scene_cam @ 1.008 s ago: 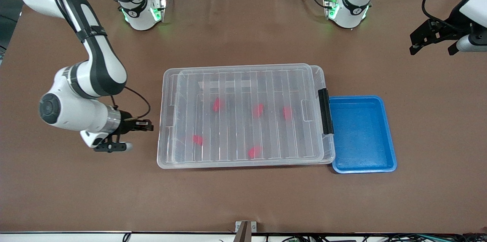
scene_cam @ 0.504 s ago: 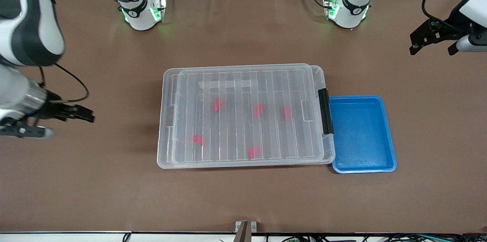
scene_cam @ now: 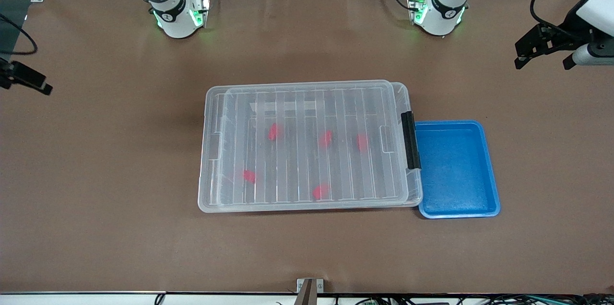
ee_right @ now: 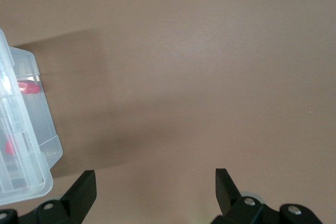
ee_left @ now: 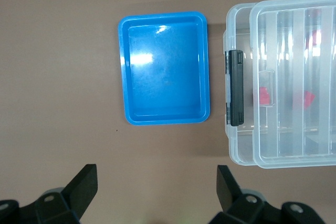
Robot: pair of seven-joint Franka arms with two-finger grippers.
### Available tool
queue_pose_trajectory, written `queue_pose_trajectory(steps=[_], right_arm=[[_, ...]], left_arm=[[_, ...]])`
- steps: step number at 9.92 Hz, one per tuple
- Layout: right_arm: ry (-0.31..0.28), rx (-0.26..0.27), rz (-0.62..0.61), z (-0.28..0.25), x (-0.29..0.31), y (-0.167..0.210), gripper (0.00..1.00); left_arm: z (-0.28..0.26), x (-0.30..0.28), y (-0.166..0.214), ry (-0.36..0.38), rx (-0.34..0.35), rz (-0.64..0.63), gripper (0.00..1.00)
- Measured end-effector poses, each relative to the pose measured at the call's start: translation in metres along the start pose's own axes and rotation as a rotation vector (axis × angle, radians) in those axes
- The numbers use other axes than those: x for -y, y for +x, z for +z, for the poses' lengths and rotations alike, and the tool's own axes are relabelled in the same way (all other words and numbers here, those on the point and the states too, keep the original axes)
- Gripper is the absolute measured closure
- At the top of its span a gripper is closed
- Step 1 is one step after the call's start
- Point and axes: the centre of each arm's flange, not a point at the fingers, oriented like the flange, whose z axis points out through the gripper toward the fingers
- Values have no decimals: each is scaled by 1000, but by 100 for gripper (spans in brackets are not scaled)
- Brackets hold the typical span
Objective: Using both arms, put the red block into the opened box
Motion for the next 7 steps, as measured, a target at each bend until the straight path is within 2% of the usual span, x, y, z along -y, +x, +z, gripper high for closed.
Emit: queue_pose_trajectory(steps=[1,2,4,7], right_arm=[[1,-14,1,-20,-2,-4,0],[0,-5,1,-25,-3,-7,0],[-1,29,5,-16,-4,-4,0],[-1,35,6,-13,-5,-2,0]], left_arm=[[0,0,0,0,0,10,0],[0,1,0,0,0,29,0],[0,4,0,0,0,40,0],[1,7,1,3,1,39,0]])
